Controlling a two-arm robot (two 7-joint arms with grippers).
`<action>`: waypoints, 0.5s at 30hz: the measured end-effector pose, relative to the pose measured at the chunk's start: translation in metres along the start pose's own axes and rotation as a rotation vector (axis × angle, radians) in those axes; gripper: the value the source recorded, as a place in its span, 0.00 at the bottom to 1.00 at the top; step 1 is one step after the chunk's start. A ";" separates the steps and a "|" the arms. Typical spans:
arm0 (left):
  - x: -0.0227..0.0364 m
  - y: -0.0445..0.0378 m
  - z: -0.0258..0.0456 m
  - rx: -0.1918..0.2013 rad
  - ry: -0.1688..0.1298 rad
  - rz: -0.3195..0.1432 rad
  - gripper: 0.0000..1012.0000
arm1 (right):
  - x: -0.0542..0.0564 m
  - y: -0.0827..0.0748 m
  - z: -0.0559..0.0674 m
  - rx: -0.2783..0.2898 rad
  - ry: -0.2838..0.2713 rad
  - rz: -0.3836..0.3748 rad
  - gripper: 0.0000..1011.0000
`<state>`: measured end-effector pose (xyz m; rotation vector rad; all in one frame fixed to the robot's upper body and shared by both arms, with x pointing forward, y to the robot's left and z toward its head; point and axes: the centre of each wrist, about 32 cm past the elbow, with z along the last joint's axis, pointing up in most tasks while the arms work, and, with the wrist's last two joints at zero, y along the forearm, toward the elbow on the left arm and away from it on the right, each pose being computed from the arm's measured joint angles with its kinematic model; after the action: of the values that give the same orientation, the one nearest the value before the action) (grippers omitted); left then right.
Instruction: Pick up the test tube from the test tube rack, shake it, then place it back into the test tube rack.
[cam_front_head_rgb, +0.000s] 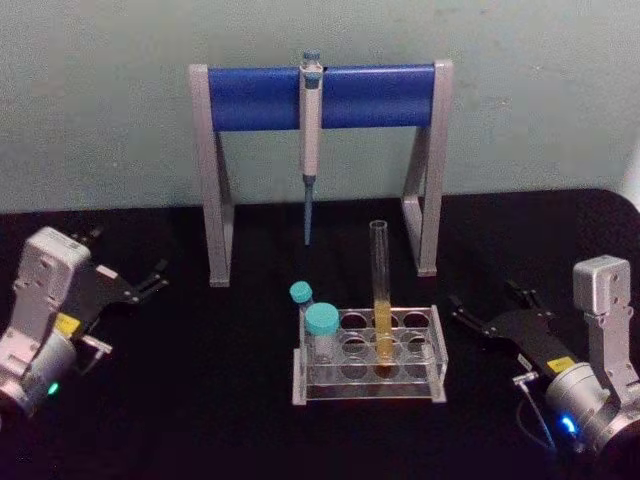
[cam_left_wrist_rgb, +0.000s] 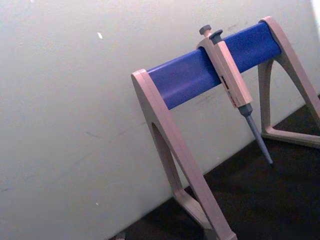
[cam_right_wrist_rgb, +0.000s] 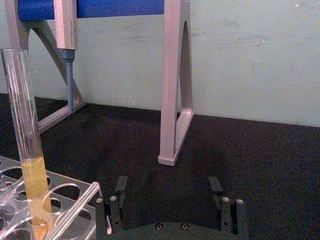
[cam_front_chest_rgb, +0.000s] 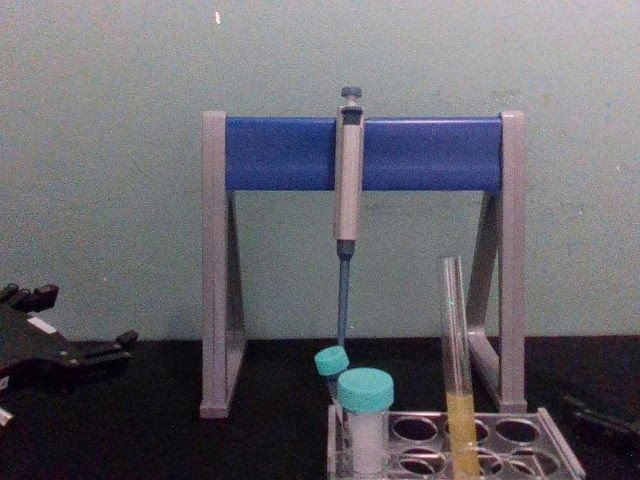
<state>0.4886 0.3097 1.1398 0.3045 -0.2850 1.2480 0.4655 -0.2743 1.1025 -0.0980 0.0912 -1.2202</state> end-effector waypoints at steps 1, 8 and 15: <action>0.0000 0.0000 0.0000 0.000 0.000 0.000 1.00 | 0.000 0.000 0.000 0.000 0.000 0.000 0.99; 0.0000 0.0000 0.0000 0.000 0.000 0.000 1.00 | 0.000 0.000 0.000 0.000 0.000 0.000 0.99; 0.0000 0.0000 0.0000 0.000 0.000 0.000 1.00 | 0.000 0.000 0.000 0.002 0.000 0.000 0.99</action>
<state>0.4886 0.3097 1.1398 0.3045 -0.2850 1.2480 0.4652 -0.2743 1.1026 -0.0963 0.0907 -1.2205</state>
